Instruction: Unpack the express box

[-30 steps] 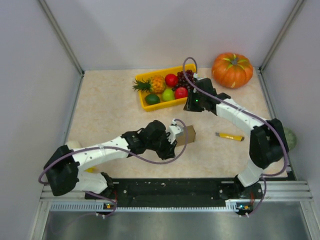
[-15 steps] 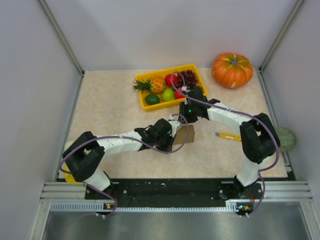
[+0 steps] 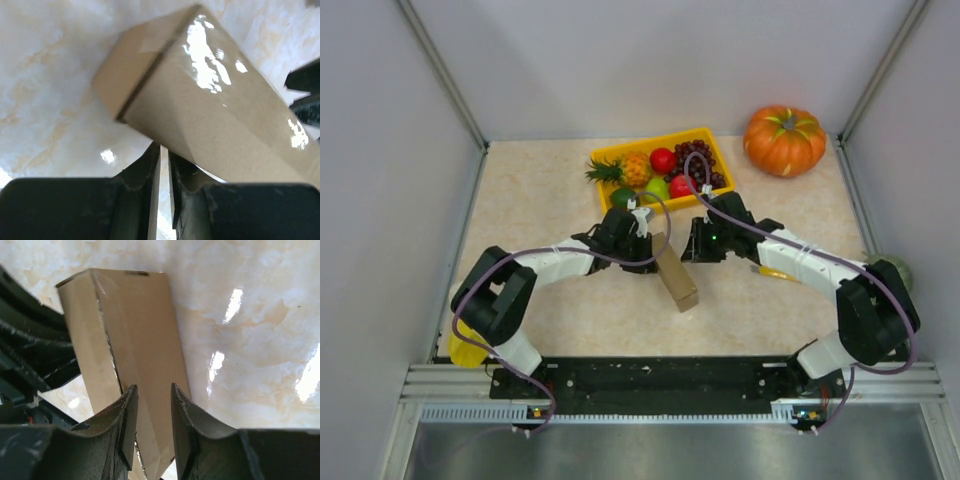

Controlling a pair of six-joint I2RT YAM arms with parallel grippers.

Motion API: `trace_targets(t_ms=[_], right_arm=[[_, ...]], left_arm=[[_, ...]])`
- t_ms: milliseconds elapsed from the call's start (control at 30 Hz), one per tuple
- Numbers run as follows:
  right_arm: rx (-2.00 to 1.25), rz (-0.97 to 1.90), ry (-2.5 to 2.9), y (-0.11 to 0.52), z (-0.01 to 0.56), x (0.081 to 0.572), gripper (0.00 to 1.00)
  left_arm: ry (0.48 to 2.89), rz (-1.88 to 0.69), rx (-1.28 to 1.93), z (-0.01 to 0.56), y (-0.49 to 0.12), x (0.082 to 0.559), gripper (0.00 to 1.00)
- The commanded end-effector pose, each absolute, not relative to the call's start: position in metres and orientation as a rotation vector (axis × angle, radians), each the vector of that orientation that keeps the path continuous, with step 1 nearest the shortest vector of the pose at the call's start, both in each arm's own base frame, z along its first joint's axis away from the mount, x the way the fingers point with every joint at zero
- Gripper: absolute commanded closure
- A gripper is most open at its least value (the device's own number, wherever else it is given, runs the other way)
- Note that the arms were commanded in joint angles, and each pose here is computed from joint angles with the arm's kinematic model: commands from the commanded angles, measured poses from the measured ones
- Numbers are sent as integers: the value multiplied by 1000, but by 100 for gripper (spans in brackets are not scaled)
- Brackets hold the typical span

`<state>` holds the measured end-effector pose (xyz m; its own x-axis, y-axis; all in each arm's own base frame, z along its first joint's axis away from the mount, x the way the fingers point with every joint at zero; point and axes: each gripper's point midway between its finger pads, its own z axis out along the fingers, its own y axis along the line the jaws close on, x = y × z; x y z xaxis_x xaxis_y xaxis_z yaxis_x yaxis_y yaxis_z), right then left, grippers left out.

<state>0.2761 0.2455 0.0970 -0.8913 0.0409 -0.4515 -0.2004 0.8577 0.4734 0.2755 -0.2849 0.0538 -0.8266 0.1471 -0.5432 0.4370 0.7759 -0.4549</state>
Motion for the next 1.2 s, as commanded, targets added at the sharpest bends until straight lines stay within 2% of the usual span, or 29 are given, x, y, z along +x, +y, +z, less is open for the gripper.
trace_targets(t_ms=[0, 200, 433, 567, 767, 900, 1033, 1067, 1167], right_arm=[[-85, 820, 2496, 262, 116, 277, 69], [-93, 845, 2479, 276, 118, 279, 69], [-172, 856, 2458, 306, 126, 280, 69], [-210, 847, 2462, 323, 123, 280, 69], [-211, 787, 2456, 339, 124, 290, 68], [-195, 733, 2438, 339, 133, 297, 64], [-237, 622, 2406, 332, 143, 295, 53], [-246, 588, 2414, 328, 140, 293, 47], [-246, 535, 2451, 320, 126, 284, 40]], left_arm=[[2385, -1041, 370, 84, -302, 300, 83], [2359, -1216, 271, 94, -296, 308, 82], [2380, -1414, 236, 92, -297, 293, 81], [2383, -1420, 120, 89, -276, 298, 82], [2539, -1193, -141, 63, -226, 303, 81], [2629, -869, -326, 50, -181, 310, 80], [2622, -668, -412, 52, -151, 312, 75], [2607, -673, -405, 56, -151, 313, 74], [2564, -778, -344, 73, -163, 312, 67]])
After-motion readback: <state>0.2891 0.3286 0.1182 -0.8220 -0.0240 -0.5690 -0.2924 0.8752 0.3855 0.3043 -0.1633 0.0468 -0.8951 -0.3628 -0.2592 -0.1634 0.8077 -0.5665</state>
